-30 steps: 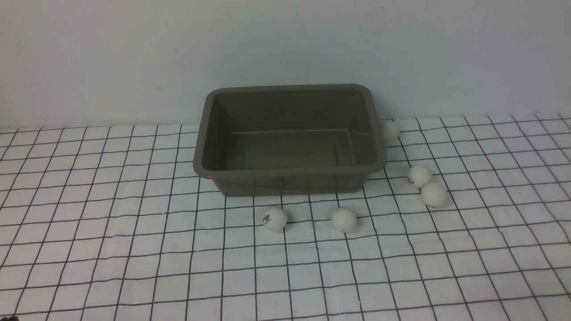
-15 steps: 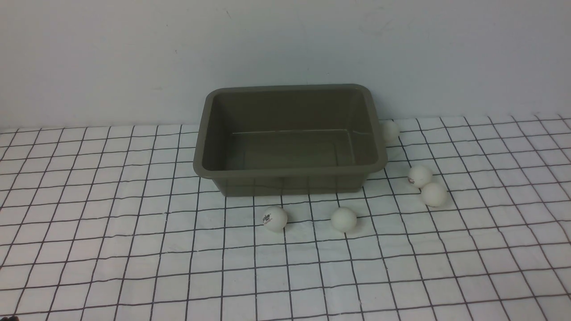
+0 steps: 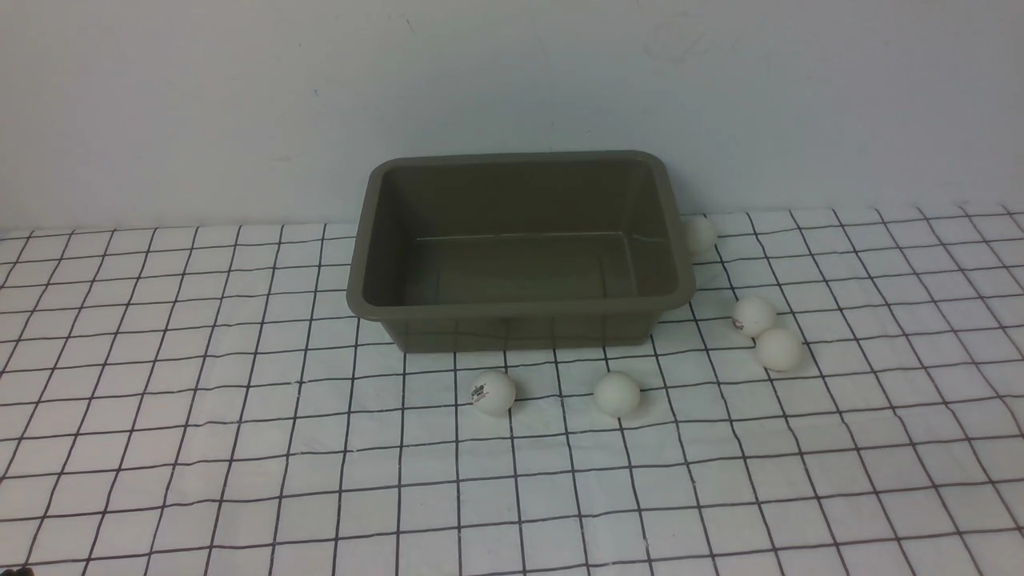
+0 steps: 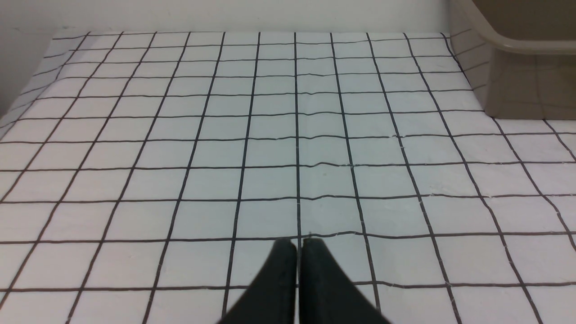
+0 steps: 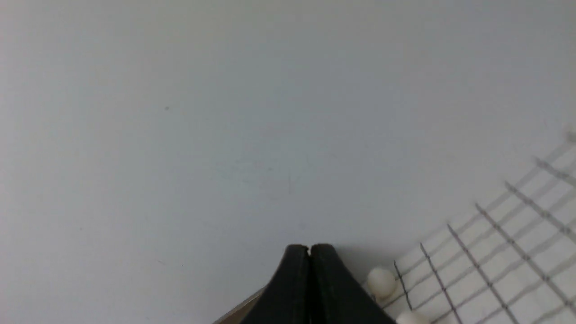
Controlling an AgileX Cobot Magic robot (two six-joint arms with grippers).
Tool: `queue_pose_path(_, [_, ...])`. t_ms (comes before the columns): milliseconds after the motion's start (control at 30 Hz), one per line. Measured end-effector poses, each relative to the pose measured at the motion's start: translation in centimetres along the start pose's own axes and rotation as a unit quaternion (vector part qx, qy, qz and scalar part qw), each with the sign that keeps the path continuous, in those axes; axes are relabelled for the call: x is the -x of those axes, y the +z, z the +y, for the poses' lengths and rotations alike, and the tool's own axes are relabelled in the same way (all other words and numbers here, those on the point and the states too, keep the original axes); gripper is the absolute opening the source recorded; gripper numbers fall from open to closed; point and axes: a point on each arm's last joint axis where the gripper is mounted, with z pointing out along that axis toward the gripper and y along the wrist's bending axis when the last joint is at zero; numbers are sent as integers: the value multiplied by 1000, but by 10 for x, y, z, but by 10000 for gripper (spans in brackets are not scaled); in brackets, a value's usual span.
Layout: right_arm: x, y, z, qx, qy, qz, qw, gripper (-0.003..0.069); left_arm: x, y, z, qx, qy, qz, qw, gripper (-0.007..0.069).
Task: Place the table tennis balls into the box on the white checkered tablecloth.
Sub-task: 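Reach for and grasp a ping pong ball on the table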
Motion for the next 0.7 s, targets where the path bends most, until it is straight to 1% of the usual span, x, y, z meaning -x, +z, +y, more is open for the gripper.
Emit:
queue_pose_path(67, [15, 5, 13, 1, -81, 48, 996, -18, 0, 0, 0, 0, 0, 0, 1000, -4])
queue_pose_path(133, [29, 13, 24, 6, -136, 93, 986, -18, 0, 0, 0, 0, 0, 0, 1000, -4])
queue_pose_path(200, [38, 32, 32, 9, -189, 175, 966, -18, 0, 0, 0, 0, 0, 0, 1000, -4])
queue_pose_path(233, [39, 37, 33, 10, -202, 200, 959, -18, 0, 0, 0, 0, 0, 0, 1000, -4])
queue_pose_path(267, [41, 51, 34, 9, -214, 241, 947, -18, 0, 0, 0, 0, 0, 0, 1000, -4])
queue_pose_path(400, [34, 93, 28, -2, -218, 365, 905, -18, 0, 0, 0, 0, 0, 0, 1000, -4])
queue_pose_path(567, [19, 150, 14, -19, -199, 448, 872, -18, 0, 0, 0, 0, 0, 0, 1000, -4])
queue_pose_path(700, [3, 191, 0, -30, -189, 507, 841, -18, 0, 0, 0, 0, 0, 0, 1000, -4])
